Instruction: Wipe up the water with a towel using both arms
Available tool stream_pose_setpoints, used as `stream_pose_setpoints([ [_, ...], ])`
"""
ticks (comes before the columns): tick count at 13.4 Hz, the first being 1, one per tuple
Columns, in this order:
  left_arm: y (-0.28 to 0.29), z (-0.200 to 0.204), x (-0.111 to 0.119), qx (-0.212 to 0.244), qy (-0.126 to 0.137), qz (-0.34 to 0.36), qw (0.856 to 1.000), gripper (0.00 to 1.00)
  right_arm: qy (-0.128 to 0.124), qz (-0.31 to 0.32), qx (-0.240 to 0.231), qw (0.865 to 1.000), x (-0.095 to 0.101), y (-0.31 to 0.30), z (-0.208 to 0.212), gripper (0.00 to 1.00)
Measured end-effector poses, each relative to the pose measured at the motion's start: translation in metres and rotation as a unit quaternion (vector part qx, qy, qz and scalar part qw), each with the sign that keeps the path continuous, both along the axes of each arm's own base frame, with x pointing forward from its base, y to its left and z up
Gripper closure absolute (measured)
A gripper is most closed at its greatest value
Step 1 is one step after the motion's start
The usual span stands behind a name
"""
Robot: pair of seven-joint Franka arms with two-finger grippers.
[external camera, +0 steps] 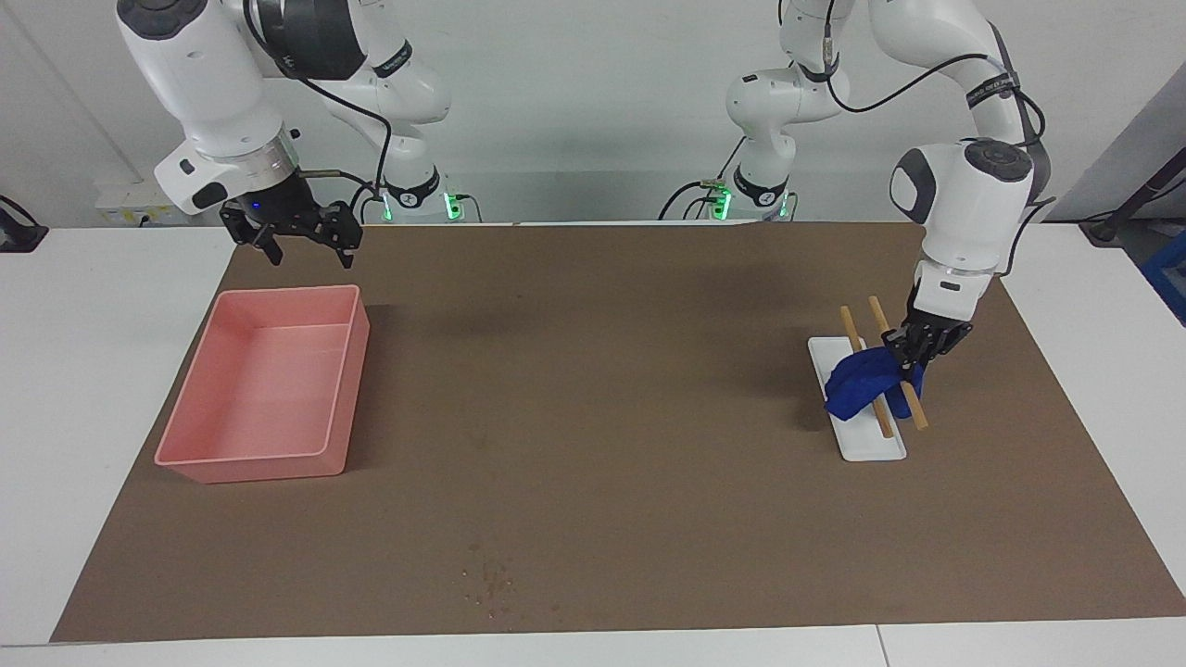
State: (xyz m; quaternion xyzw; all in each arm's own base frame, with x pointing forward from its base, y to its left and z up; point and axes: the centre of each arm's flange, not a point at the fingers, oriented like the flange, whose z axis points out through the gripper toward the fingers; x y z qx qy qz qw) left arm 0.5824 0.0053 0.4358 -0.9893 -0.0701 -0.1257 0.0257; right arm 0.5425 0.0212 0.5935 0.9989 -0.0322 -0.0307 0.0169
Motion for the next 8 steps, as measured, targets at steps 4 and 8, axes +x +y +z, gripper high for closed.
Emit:
stream_pose_setpoints([
  [4,0.000,0.034,0.004,-0.019,0.046,0.083,0.995,0.82,0.000,0.000,0.000,1.000,0.000,0.000,0.000,0.00],
  [8,-0.022,0.111,0.007,-0.097,0.065,0.171,0.978,0.82,0.000,0.000,0.000,1.000,0.000,0.000,0.000,0.00],
])
